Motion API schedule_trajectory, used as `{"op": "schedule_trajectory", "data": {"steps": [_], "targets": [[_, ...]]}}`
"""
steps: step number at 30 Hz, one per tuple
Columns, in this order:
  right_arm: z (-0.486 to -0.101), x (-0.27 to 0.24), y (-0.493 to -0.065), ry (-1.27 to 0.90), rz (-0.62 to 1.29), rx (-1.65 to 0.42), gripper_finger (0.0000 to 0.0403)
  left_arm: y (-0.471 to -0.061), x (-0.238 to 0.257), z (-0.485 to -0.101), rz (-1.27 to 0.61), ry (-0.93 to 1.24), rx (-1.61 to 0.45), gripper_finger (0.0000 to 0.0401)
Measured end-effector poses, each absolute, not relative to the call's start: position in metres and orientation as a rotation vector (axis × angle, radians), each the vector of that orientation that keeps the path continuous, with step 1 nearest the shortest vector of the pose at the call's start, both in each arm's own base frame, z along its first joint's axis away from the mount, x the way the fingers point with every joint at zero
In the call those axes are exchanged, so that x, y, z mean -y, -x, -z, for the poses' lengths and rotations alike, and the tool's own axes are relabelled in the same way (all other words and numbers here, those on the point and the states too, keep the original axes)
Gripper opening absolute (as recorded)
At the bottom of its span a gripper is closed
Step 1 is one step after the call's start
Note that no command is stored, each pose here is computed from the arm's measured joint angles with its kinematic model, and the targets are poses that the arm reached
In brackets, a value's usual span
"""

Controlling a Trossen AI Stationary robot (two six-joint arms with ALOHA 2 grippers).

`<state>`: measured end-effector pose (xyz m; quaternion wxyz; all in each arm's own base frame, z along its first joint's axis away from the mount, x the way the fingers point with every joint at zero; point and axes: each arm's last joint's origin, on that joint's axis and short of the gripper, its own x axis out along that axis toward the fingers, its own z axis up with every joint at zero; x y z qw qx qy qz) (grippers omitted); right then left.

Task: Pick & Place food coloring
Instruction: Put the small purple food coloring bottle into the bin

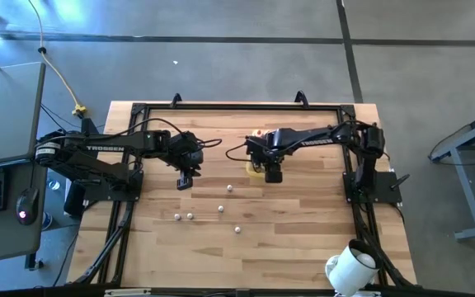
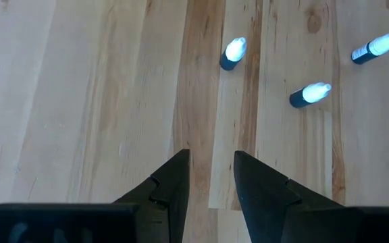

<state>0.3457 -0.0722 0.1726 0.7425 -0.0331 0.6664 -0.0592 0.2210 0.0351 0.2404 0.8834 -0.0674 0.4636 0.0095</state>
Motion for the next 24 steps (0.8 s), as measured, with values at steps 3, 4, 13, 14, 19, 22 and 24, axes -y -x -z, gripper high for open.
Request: {"op": "schedule_trajectory", "data": {"steps": [3,4,13,14,19,22,24], "targets": [[-0.191,0.068,-0.351,0.042,0.139,-1.488,0.0143,-0.221,-0.035,-0.24,-0.02,0.14,-0.965,0.0115],[-0.201,0.065,-0.355,0.02,0.137,-1.469,0.0141,-0.221,-0.035,-0.24,-0.02,0.14,-0.965,0.0115],[-0.247,0.013,-0.386,0.063,-0.147,-1.224,0.0127,-0.221,-0.035,-0.24,-0.032,0.167,-0.964,0.0115],[-0.247,0.005,-0.388,0.089,-0.167,-1.204,0.0127,-0.221,-0.035,-0.24,-0.042,0.192,-0.965,0.0115],[-0.236,-0.029,-0.397,0.115,-0.214,-1.071,0.0127,-0.214,-0.033,-0.236,-0.066,0.316,-1.048,0.0115],[-0.223,-0.044,-0.398,0.115,-0.235,-1.013,0.0127,-0.207,-0.031,-0.232,-0.071,0.356,-1.136,0.0115],[-0.213,-0.052,-0.396,0.121,-0.249,-1.006,0.0127,-0.202,-0.027,-0.229,-0.054,0.408,-1.21,0.0115]]}}
